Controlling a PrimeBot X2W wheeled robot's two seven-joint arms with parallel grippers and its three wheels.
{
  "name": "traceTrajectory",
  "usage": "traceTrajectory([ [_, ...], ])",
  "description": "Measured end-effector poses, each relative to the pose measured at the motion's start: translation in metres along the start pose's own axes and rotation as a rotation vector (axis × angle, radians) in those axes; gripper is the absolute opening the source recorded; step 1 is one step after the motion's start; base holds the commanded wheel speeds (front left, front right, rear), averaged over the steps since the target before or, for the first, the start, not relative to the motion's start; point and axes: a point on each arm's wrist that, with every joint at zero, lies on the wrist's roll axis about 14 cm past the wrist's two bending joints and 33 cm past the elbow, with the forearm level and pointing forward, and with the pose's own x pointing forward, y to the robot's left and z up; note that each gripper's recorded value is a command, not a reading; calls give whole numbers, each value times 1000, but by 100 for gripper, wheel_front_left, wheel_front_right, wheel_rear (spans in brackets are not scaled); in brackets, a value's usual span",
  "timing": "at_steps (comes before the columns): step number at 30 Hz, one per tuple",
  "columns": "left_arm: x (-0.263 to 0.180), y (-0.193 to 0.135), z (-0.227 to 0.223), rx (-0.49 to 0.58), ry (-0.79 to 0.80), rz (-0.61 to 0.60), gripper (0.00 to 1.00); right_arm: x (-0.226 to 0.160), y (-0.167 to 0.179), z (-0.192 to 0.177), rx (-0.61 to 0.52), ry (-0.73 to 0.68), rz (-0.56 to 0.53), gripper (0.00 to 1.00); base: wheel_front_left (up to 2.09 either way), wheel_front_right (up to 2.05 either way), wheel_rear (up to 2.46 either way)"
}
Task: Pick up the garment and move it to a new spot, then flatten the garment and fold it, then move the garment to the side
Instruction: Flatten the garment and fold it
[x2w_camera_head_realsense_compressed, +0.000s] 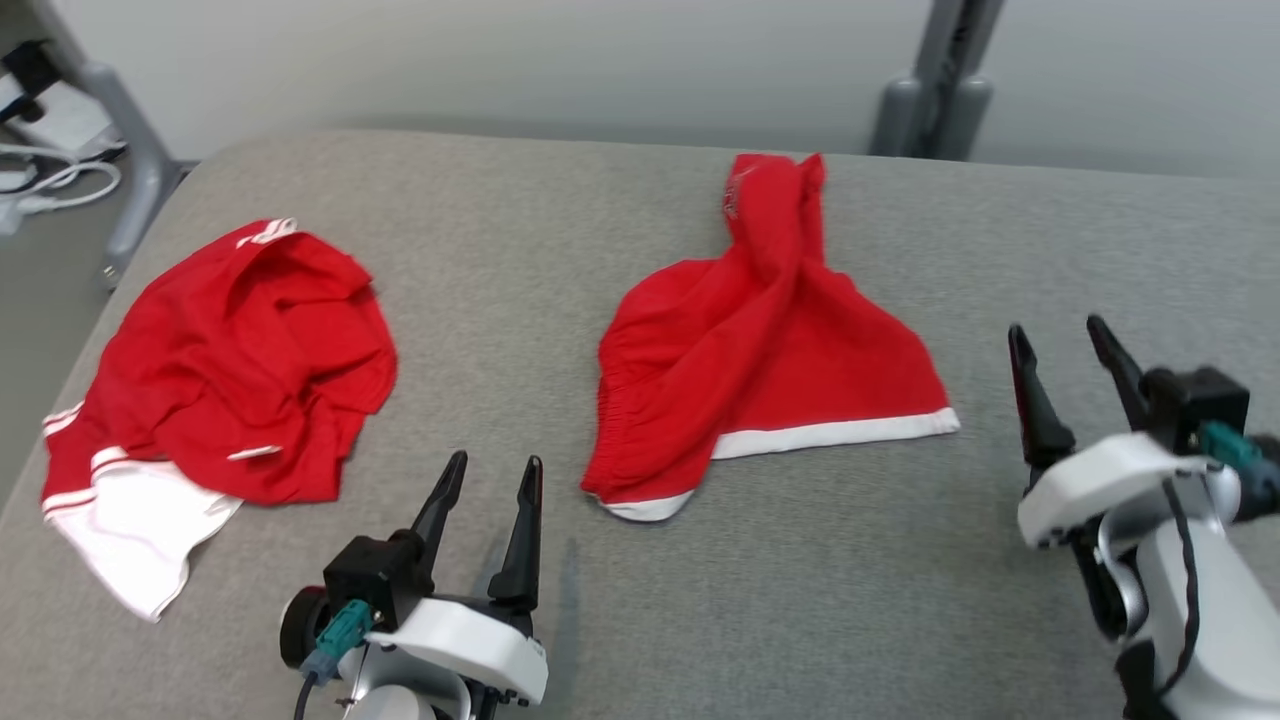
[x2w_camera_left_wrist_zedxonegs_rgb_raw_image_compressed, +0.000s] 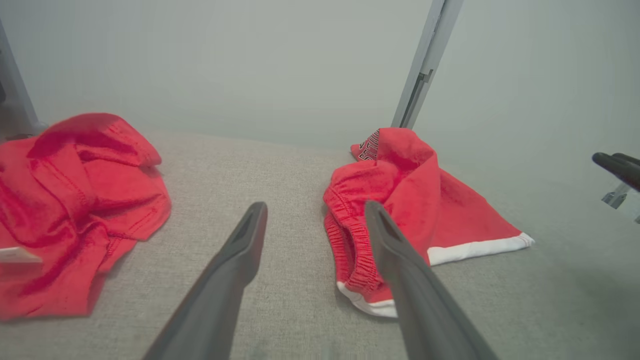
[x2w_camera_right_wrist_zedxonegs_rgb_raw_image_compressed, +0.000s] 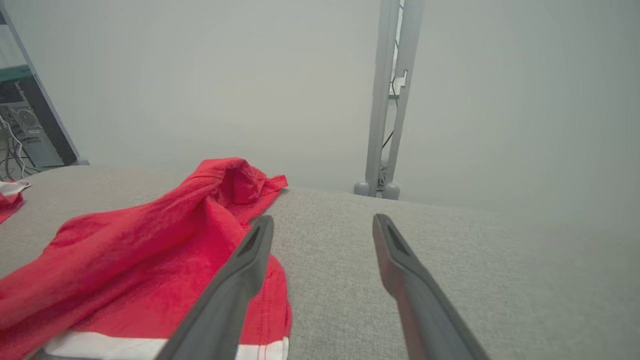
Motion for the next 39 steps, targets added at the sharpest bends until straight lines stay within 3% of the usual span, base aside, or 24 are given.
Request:
traceTrajectory([
  [6,3,-23,-22,-2,68,-83,100,-48,-18,0,73,-44,-108,100,0,0,0],
  [11,5,-33,-44,2,136,-117,100,-64,-20,-1,61,-53,-131,100,0,0,0],
  [22,10,-26,-98,33,325,-93,100,-73,-34,1,48,-63,-176,100,0,0,0],
  [39,27,-20,-115,36,397,-66,100,-71,-33,-7,52,-36,-171,100,0,0,0],
])
